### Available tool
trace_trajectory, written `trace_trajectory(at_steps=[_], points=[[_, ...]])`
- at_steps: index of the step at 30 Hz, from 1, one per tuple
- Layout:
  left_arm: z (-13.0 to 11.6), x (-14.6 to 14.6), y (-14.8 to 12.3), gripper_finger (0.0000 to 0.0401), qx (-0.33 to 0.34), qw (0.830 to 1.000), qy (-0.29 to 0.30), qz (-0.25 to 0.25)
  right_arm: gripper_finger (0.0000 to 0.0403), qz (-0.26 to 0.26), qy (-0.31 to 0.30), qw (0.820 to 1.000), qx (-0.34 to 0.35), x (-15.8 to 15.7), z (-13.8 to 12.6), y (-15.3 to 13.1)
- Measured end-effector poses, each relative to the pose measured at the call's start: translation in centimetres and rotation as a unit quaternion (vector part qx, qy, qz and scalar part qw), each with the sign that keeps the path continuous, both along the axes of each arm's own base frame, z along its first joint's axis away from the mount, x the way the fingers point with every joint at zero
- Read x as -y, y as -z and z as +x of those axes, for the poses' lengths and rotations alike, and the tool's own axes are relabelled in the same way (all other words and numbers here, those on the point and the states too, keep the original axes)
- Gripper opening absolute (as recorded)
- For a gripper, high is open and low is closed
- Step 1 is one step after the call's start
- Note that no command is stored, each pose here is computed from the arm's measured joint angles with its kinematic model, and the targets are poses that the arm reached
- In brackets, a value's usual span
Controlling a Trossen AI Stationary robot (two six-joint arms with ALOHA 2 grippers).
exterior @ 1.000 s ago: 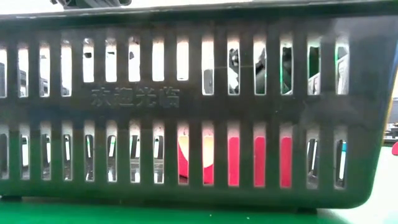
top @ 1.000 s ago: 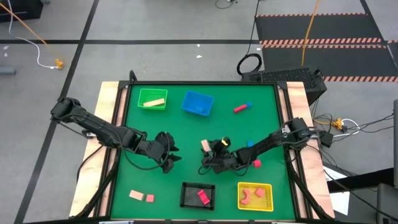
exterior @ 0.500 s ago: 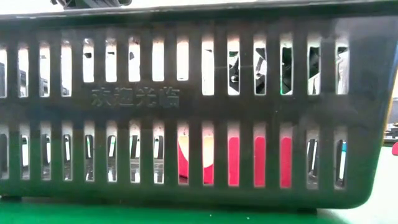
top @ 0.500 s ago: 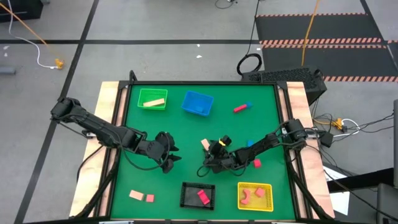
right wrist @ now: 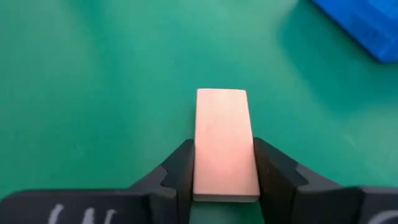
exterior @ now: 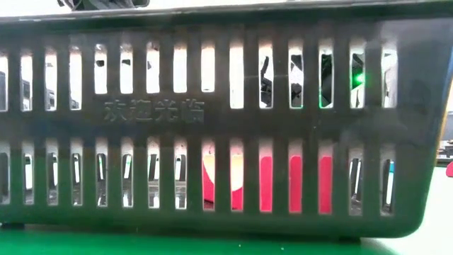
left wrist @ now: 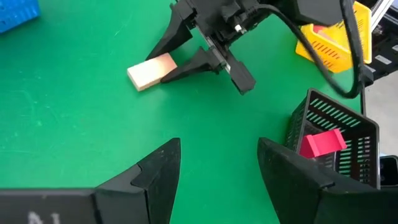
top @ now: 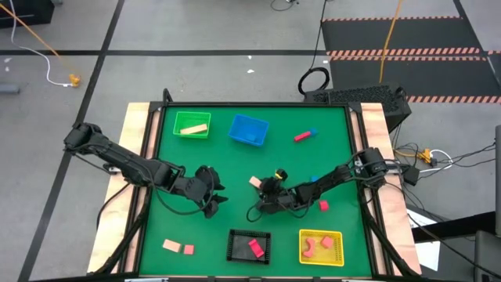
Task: Sort & place blocks by color
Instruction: Put the right brown wooden block into the green basket
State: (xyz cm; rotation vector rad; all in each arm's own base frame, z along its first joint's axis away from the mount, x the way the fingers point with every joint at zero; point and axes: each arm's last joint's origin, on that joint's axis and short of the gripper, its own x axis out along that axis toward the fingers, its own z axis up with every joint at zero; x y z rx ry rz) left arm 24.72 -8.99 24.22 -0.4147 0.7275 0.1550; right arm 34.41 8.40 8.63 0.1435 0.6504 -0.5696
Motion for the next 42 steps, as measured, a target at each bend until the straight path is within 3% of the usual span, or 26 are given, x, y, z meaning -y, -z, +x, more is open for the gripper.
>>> trace_trajectory(at_steps=[8, 19, 33, 42], points=[[0.4, -0.8, 0.3, 0.0214, 0.012, 0.995, -0.095, -0.008, 0.0112, -0.050, -0.099, 0.993, -0.030, 0.7, -0.1, -3.5], [2.5, -1.2, -0.2, 0.0214, 0.088, 0.988, -0.110, -0.061, 0.0112, -0.176, -0.184, 0.967, 0.006, 1.3, -0.7, -10.1], [3.8, -2.1, -0.8, 0.0214, 0.147, 0.972, -0.151, -0.103, 0.0112, -0.252, -0.258, 0.930, 0.063, -0.9, -1.1, -13.1], [4.4, -1.8, -0.6, 0.0209, 0.161, 0.970, -0.142, -0.112, 0.0112, -0.268, -0.259, 0.923, 0.089, -1.0, -0.9, -13.7]])
